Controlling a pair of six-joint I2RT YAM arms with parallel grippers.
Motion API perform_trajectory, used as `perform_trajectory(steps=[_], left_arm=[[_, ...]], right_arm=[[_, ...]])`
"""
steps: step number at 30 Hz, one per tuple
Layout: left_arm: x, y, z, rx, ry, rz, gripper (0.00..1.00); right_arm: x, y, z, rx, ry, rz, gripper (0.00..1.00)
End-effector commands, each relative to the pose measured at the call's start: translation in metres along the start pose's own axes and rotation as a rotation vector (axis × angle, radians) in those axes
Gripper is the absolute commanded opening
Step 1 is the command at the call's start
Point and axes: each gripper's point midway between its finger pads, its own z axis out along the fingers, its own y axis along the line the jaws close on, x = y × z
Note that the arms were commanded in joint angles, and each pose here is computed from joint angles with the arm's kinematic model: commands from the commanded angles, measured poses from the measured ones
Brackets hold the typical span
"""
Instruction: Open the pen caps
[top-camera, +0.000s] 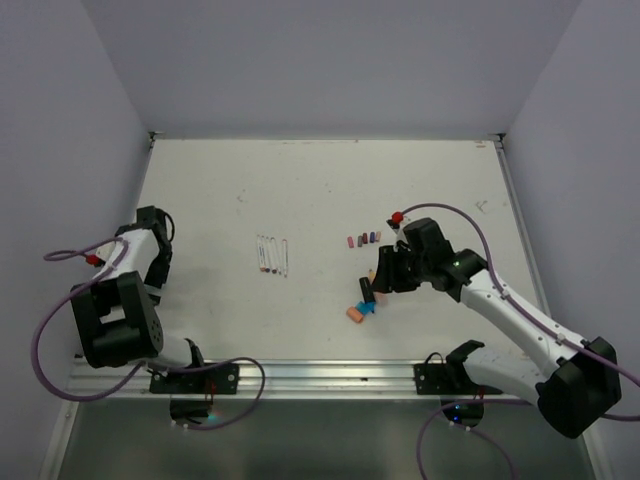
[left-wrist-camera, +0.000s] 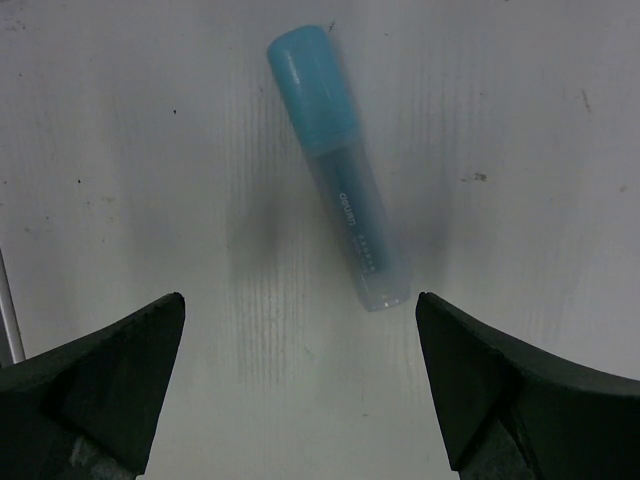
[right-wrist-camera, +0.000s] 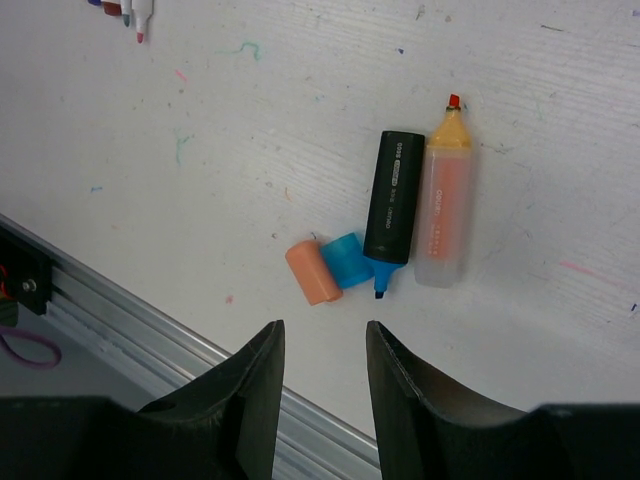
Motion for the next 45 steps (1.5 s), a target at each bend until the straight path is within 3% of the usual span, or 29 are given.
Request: perform_trajectory(steps=[1, 12, 23, 29, 32, 33, 37, 40, 41, 45], left_arm=[[-0.014, -0.006, 0.008, -0.035, -0.042, -0.062, 1.00], [-0.017, -0.027, 0.025, 0.001, -0.021, -0.107, 1.00], [0.005, -0.026, 0.056, -0.091, 0.049, -0.056, 0.99], [0.023, -0.009, 0.062, -0.128, 0.091, -0.051, 0.92], [0.029, -0.004, 0.063, -0.115, 0.098, -0.055, 0.82], [0.029, -0.004, 0.063, -0.108, 0.097, -0.058, 0.68], [0.037, 0.003, 0.063, -0.102, 0.113, -0.057, 0.45], [0.036, 0.004, 0.060, -0.098, 0.120, -0.048, 0.22], [0.036, 0.006, 0.058, -0.102, 0.125, -0.045, 0.04], [0.024, -0.006, 0.037, -0.008, 0.123, -0.060, 0.00]], right_arm=[[-0.017, 0.006, -0.005, -0.011, -0.040, -0.032, 0.42], [-0.014, 0.004, 0.004, -0.006, -0.013, -0.035, 0.42], [-0.016, 0.006, 0.004, -0.013, -0.025, -0.023, 0.41], [-0.023, 0.010, -0.002, -0.022, -0.057, -0.019, 0.41], [-0.026, 0.012, -0.006, -0.024, -0.070, -0.019, 0.41], [-0.027, 0.011, -0.007, -0.019, -0.074, -0.019, 0.41], [-0.027, 0.013, -0.011, -0.025, -0.084, -0.014, 0.41], [-0.027, 0.013, -0.012, -0.030, -0.095, -0.008, 0.41], [-0.024, 0.013, -0.012, -0.032, -0.093, -0.005, 0.41], [-0.022, 0.013, -0.011, -0.038, -0.094, 0.004, 0.41]])
